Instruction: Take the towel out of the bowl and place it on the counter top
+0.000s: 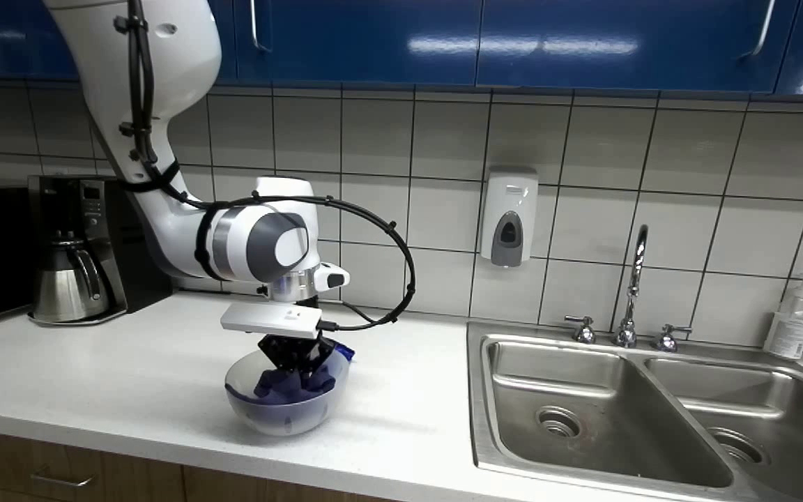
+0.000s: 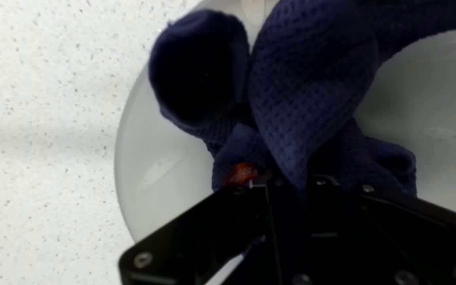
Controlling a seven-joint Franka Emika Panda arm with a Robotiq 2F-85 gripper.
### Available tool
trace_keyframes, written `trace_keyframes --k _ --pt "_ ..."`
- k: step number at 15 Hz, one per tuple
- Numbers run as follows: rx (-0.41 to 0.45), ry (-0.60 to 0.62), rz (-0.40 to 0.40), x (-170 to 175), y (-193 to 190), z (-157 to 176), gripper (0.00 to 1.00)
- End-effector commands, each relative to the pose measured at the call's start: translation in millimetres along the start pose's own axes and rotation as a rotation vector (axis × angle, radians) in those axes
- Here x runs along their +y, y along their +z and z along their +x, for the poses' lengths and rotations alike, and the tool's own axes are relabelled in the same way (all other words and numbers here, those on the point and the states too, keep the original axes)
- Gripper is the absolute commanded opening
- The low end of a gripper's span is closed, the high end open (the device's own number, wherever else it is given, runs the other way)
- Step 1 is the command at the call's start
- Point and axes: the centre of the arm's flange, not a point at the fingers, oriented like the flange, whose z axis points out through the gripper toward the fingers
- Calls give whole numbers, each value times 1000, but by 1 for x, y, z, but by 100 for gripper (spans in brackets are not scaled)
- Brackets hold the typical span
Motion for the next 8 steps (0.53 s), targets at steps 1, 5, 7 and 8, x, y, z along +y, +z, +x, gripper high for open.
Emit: trace_keyframes --k 1,5,7,8 --pt "62 -2 -12 -11 -40 -13 1" --pt "132 -15 -33 -24 -79 -18 1" --pt "170 -25 -50 -33 -99 -22 1" --pt "187 -28 -59 -36 -109 -23 1"
